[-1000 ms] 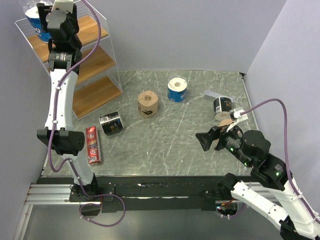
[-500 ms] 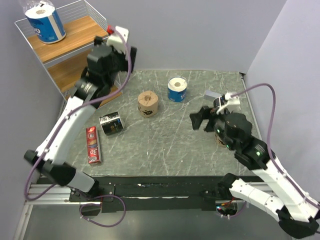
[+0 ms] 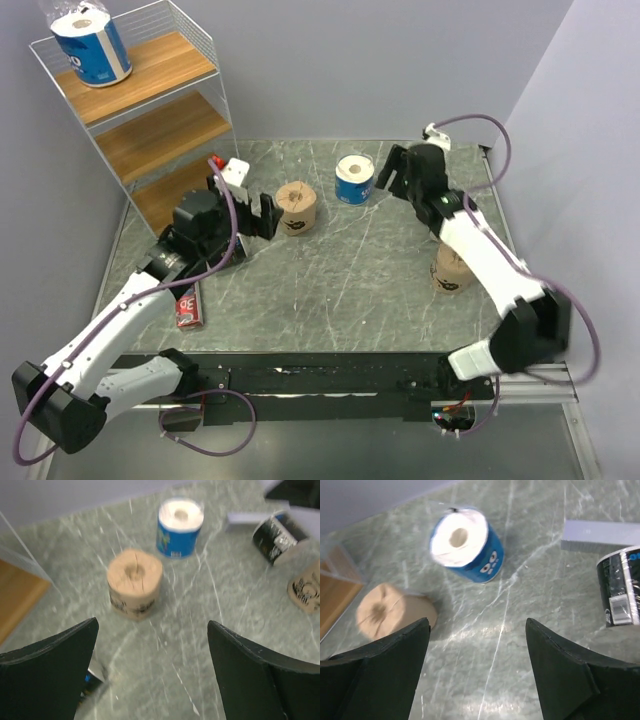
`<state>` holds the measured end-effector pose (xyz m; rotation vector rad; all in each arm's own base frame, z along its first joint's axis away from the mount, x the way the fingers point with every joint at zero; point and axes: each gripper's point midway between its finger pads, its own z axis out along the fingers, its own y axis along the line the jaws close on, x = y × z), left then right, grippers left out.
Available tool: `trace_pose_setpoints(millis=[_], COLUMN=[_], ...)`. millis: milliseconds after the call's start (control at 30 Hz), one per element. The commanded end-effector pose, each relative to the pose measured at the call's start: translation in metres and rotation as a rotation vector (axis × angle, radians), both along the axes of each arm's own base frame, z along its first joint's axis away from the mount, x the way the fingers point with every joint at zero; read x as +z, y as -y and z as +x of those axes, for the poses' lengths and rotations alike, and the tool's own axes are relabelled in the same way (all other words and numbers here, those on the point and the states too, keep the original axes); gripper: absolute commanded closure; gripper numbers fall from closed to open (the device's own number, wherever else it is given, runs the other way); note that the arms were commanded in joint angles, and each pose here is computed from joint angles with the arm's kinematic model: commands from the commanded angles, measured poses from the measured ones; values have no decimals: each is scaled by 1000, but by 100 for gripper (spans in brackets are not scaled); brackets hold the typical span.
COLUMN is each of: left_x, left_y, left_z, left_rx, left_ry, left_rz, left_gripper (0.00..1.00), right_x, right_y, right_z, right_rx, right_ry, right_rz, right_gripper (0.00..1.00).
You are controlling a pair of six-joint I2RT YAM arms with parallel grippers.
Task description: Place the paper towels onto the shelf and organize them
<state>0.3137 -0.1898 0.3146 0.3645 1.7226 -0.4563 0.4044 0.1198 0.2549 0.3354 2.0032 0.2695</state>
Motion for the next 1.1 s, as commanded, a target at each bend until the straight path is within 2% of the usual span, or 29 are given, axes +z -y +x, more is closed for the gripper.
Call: trace_pose_setpoints(millis=[0, 233, 400, 1067], left_x=[27, 21, 27, 22], left_y=[11, 13, 5, 15], left_z=[-3, -5, -6, -7], left_rx=[-7, 9, 35, -9], left_ry=[58, 39, 70, 36], left_rz=[-134, -110, -106, -96], left_gripper=[3, 3, 4, 3], right_x=[2, -48, -63, -139], right_y=[-10, -27, -23, -38], right_z=[57, 135, 161, 177], right_rx=[-27, -37, -76, -51], right_ry=[13, -128, -148, -259], right_rz=[99, 52, 27, 41], right_gripper=[18, 19, 21, 23])
